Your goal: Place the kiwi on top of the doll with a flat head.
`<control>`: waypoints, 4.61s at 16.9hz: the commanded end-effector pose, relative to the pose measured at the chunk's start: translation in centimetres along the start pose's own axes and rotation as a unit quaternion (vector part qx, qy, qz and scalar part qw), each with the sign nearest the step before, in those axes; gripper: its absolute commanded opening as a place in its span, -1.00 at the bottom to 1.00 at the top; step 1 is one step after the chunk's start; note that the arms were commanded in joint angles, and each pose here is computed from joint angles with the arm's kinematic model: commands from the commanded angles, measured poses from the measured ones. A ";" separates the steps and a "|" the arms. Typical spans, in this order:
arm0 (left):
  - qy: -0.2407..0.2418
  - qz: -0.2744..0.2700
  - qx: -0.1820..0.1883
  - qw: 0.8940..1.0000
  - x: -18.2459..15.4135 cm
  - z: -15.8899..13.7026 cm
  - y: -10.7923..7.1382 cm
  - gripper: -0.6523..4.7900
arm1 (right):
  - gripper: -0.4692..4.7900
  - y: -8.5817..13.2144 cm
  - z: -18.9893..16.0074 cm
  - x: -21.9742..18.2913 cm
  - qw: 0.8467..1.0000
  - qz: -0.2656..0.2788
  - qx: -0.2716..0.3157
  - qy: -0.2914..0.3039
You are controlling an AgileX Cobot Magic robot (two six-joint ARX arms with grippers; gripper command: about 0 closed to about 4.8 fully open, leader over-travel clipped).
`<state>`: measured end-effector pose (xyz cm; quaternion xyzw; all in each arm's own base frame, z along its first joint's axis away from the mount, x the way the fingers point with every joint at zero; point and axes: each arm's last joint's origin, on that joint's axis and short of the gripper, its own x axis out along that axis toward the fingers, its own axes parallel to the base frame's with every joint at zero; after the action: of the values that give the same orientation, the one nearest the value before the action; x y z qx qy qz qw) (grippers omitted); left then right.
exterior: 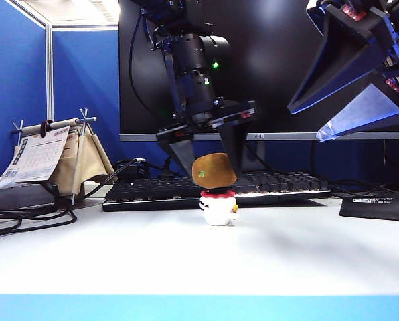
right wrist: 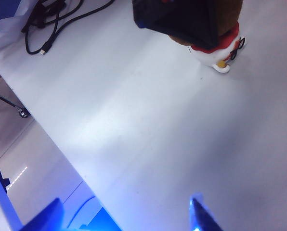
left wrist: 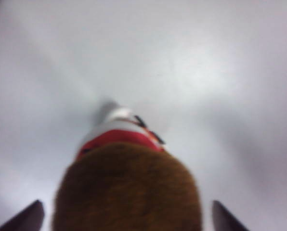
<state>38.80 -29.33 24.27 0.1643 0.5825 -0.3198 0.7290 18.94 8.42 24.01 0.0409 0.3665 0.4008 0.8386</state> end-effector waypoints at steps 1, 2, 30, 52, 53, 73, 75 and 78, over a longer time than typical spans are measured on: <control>-0.018 0.024 0.001 1.000 -1.7 0.0 -0.1 0.97 | 0.46 0.1 0.3 -0.1 1.000 0.001 -0.009 -0.009; -0.027 0.035 0.002 0.999 -2.3 0.0 0.0 0.97 | 0.46 0.1 0.3 -0.1 1.000 0.001 -0.009 -0.009; -0.464 0.134 -0.234 0.844 -9.8 -34.2 -1.3 -0.78 | -0.07 4.5 -8.1 -10.5 0.914 -0.230 0.021 -0.333; -0.386 0.085 -0.084 0.915 1.7 -38.4 -0.6 -0.78 | -0.07 0.6 -14.6 -2.2 0.973 -0.077 0.023 -0.216; -0.394 0.104 -0.096 0.908 1.6 -38.3 -0.5 -0.78 | -0.08 0.6 -14.6 -2.2 0.973 -0.077 0.022 -0.216; -0.383 0.080 -0.121 0.912 2.1 -38.7 -0.5 -0.77 | -0.83 0.6 -14.6 -2.2 0.972 -0.086 0.014 -0.218; -0.384 0.080 -0.121 0.912 2.1 -38.7 -0.5 -0.78 | -0.83 0.6 -14.6 -2.2 0.972 -0.086 0.014 -0.218; -0.386 0.089 -0.124 0.910 2.1 -38.7 -0.4 -0.78 | -0.83 0.6 -14.6 -2.2 0.972 -0.087 0.014 -0.218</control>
<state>9.85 -6.52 11.80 -0.0119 0.2814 -0.2230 0.9332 8.20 3.93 15.00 0.1090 0.1820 0.3014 0.9296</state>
